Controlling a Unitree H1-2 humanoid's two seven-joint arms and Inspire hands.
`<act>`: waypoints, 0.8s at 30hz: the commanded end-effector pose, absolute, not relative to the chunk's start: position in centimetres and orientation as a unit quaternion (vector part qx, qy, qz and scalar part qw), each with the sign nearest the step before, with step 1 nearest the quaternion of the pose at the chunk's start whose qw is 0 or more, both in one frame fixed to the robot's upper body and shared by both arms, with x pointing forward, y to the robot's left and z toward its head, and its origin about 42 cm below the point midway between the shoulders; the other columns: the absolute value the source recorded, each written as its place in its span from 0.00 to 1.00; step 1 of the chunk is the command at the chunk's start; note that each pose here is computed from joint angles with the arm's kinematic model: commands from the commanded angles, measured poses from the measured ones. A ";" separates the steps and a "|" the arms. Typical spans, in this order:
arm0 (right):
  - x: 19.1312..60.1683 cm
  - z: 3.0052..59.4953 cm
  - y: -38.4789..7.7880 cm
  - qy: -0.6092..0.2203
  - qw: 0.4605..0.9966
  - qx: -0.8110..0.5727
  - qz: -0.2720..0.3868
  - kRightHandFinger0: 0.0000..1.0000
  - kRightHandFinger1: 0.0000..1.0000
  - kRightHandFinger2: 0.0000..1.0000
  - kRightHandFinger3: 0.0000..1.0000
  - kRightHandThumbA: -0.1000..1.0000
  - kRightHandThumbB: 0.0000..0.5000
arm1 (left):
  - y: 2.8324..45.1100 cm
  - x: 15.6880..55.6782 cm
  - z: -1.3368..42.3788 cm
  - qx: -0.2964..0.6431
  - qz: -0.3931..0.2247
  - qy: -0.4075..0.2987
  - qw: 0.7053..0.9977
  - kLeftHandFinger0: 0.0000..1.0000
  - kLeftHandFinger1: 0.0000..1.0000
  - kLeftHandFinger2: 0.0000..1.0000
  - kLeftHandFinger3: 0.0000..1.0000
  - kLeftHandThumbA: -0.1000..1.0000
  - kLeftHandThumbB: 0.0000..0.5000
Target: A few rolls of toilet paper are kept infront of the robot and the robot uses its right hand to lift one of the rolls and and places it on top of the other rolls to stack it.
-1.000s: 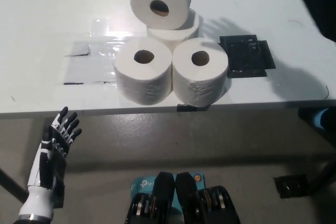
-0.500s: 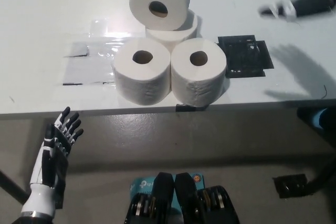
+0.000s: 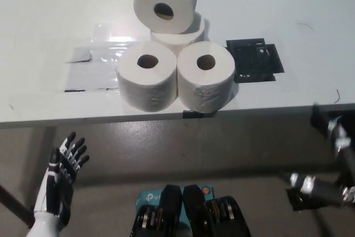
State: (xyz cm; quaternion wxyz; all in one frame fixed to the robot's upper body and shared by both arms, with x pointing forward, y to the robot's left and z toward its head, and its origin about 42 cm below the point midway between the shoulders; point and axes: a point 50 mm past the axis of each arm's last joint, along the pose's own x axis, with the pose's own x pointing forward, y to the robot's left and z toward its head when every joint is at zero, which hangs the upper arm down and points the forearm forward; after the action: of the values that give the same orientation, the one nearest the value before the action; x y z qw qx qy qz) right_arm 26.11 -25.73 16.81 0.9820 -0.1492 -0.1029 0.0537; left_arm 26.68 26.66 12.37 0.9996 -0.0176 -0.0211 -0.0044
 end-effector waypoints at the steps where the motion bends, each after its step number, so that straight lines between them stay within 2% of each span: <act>1: 25.4 13.0 -24.2 -0.204 0.976 0.002 -0.077 1.00 1.00 1.00 1.00 1.00 0.24 | 26.2 26.1 13.8 -0.005 -0.018 -0.061 0.998 1.00 1.00 1.00 1.00 1.00 0.77; 2: 25.5 11.9 -23.7 -0.189 0.979 -0.001 -0.074 1.00 1.00 1.00 1.00 1.00 0.28 | 26.2 26.0 13.7 -0.003 -0.020 -0.060 0.998 1.00 1.00 1.00 1.00 1.00 0.77; 3: 25.4 10.9 -23.4 -0.180 0.981 -0.008 -0.070 1.00 1.00 1.00 1.00 1.00 0.20 | 26.2 26.0 13.6 -0.006 -0.022 -0.058 0.998 1.00 1.00 1.00 1.00 1.00 0.79; 6: 25.7 8.7 -22.8 -0.148 0.986 -0.048 -0.060 1.00 1.00 1.00 1.00 1.00 0.19 | 26.1 25.9 13.5 -0.009 -0.022 -0.058 0.998 1.00 1.00 1.00 1.00 1.00 0.81; 7: 25.9 8.3 -22.6 -0.139 0.987 -0.052 -0.058 1.00 1.00 1.00 1.00 1.00 0.24 | 26.3 26.0 13.6 -0.007 -0.022 -0.060 0.998 1.00 1.00 1.00 1.00 1.00 0.81; 8: 26.1 8.0 -22.6 -0.135 0.988 -0.051 -0.052 1.00 1.00 1.00 1.00 1.00 0.26 | 26.4 26.1 13.8 -0.003 -0.020 -0.062 0.998 1.00 1.00 1.00 1.00 1.00 0.76; 11: 26.8 7.3 -23.1 -0.126 0.990 -0.040 -0.054 1.00 1.00 1.00 1.00 1.00 0.22 | 26.3 26.6 14.2 -0.001 -0.021 -0.065 0.998 1.00 1.00 1.00 1.00 1.00 0.72; 13: 27.1 6.8 -23.3 -0.119 0.991 -0.029 -0.055 1.00 1.00 1.00 1.00 1.00 0.27 | 26.2 26.7 14.3 0.001 -0.021 -0.065 0.998 1.00 1.00 1.00 1.00 1.00 0.76; 16: 27.5 6.8 -23.7 -0.116 0.991 -0.033 -0.062 1.00 1.00 1.00 1.00 1.00 0.25 | 26.2 27.1 14.3 -0.001 -0.026 -0.068 0.997 1.00 1.00 1.00 1.00 1.00 0.79; 20: 27.4 6.9 -23.6 -0.118 0.990 -0.049 -0.055 1.00 1.00 1.00 1.00 1.00 0.17 | 26.2 27.1 14.3 0.001 -0.028 -0.068 0.997 1.00 1.00 1.00 1.00 1.00 0.86; 24: 27.4 6.8 -23.4 -0.116 0.991 -0.050 -0.044 1.00 1.00 1.00 1.00 1.00 0.21 | 26.2 27.1 14.4 0.000 -0.029 -0.066 0.997 1.00 1.00 1.00 1.00 1.00 0.89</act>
State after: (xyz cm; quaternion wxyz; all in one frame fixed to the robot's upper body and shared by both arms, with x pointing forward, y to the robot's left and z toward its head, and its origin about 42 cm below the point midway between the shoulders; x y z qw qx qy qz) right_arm 26.76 -23.59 5.36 0.9968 -0.0581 -0.0481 -0.0254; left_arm 26.75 26.16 12.78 0.9994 -0.0135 -0.0292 -0.0157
